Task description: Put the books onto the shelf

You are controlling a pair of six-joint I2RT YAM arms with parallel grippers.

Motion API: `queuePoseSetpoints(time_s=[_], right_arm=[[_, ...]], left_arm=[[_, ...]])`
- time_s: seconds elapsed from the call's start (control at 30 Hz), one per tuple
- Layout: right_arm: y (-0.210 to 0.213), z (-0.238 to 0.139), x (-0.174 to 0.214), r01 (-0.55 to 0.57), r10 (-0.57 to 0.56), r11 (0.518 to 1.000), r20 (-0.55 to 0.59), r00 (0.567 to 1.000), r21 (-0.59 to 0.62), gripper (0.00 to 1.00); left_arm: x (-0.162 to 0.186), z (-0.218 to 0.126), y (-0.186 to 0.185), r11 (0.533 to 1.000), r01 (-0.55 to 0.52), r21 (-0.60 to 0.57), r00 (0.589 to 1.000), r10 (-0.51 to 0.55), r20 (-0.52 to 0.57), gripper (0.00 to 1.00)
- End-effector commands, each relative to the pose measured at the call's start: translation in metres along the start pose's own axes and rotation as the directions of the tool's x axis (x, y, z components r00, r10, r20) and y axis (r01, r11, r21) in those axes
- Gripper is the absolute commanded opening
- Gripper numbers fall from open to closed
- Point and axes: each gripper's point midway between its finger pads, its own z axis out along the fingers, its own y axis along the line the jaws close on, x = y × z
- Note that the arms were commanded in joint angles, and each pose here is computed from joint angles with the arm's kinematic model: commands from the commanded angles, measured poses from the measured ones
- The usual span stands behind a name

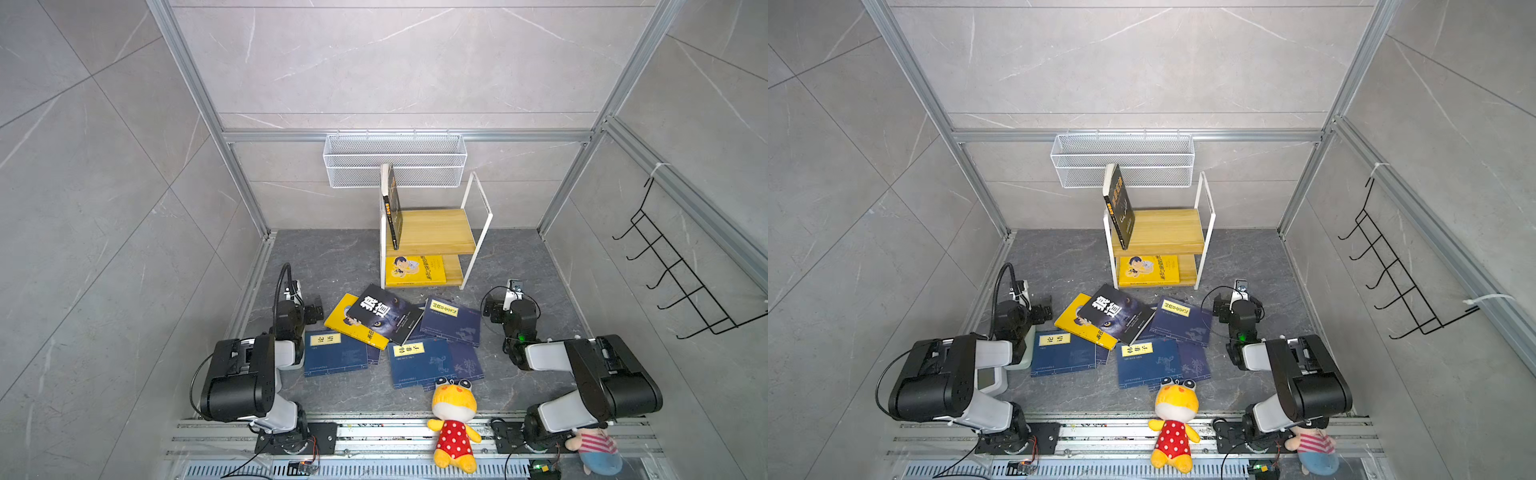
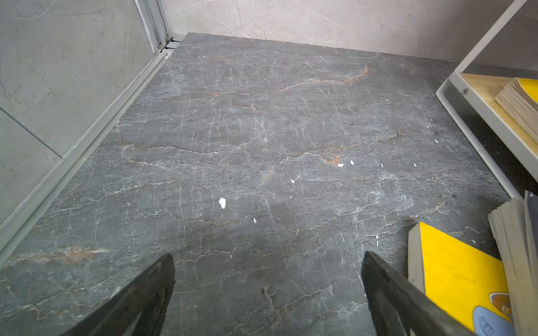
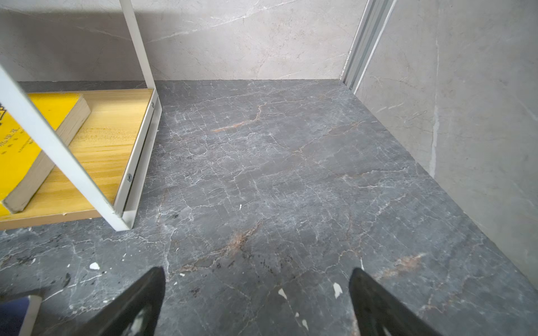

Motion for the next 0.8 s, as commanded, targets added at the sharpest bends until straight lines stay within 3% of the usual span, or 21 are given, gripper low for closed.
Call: queuePoseSetpoints(time_s=[0.0,0.77], right_arm=[[0.0015,0.0026,-0.0102,-0.019,0.020,1.000,0.028,0.999,-0.004,1.00],[0.0021,0.0024,-0.0104,-0.018,0.018,1.000,0.029,0.999,-0.006,1.00]], left_arm=[[-0.0105,-0.0010,0.0008,1.000,-0.010,-0.003,0.999,0.010,0.036,1.00],[-0.0116,-0.0004,0.0013,1.000,-0.007,-0.003,1.000,0.007,0.028,1.00]])
